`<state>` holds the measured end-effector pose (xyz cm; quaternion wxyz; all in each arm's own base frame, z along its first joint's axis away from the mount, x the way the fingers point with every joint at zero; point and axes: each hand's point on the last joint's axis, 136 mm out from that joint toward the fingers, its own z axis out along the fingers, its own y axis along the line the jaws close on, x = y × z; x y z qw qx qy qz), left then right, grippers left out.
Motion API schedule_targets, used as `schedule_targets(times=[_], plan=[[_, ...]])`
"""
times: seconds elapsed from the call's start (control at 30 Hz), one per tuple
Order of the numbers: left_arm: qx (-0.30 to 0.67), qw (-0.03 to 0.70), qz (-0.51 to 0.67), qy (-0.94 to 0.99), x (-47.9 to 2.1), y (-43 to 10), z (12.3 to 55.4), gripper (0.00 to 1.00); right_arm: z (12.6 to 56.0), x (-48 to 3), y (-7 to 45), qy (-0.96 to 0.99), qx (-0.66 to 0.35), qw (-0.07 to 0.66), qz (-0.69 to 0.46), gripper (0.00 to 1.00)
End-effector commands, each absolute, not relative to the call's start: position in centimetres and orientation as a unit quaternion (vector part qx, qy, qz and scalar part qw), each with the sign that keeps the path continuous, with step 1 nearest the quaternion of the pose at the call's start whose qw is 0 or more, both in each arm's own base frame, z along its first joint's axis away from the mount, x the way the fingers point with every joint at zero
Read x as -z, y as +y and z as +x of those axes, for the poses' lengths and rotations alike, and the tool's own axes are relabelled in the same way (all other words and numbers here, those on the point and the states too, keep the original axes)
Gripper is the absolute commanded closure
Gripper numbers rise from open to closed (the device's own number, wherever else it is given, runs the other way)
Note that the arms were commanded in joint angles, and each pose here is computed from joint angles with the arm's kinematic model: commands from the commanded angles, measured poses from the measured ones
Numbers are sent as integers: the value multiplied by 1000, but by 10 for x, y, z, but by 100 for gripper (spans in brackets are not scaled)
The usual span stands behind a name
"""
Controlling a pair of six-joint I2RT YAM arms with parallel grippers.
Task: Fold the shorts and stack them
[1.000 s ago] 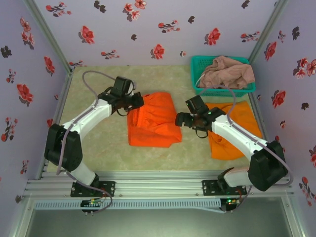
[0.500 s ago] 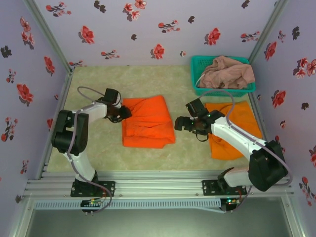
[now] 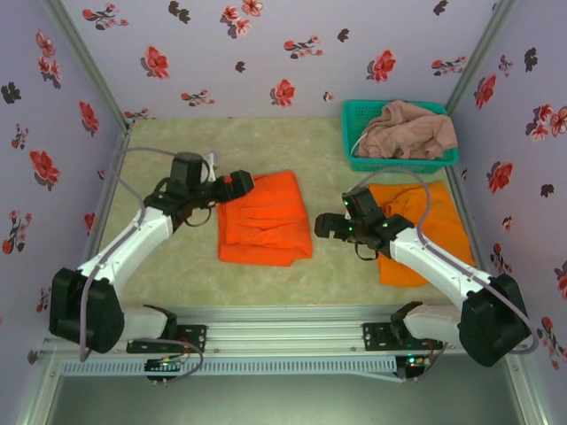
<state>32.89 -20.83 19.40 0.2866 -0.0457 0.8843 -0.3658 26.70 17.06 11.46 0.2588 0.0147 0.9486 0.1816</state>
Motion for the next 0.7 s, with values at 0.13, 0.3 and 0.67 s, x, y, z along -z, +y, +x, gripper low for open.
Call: schedule_targets(times=[0.13, 0.3, 0.67], plan=[[393, 207, -98, 890, -121, -230, 295, 1, 294, -140, 163, 927, -199, 314, 44, 1], [363, 195, -115, 904, -76, -223, 291, 1, 299, -128, 172, 939, -212, 269, 33, 1], [313, 171, -125, 926, -30, -202, 269, 1, 320, -110, 219, 948, -251, 189, -48, 1]])
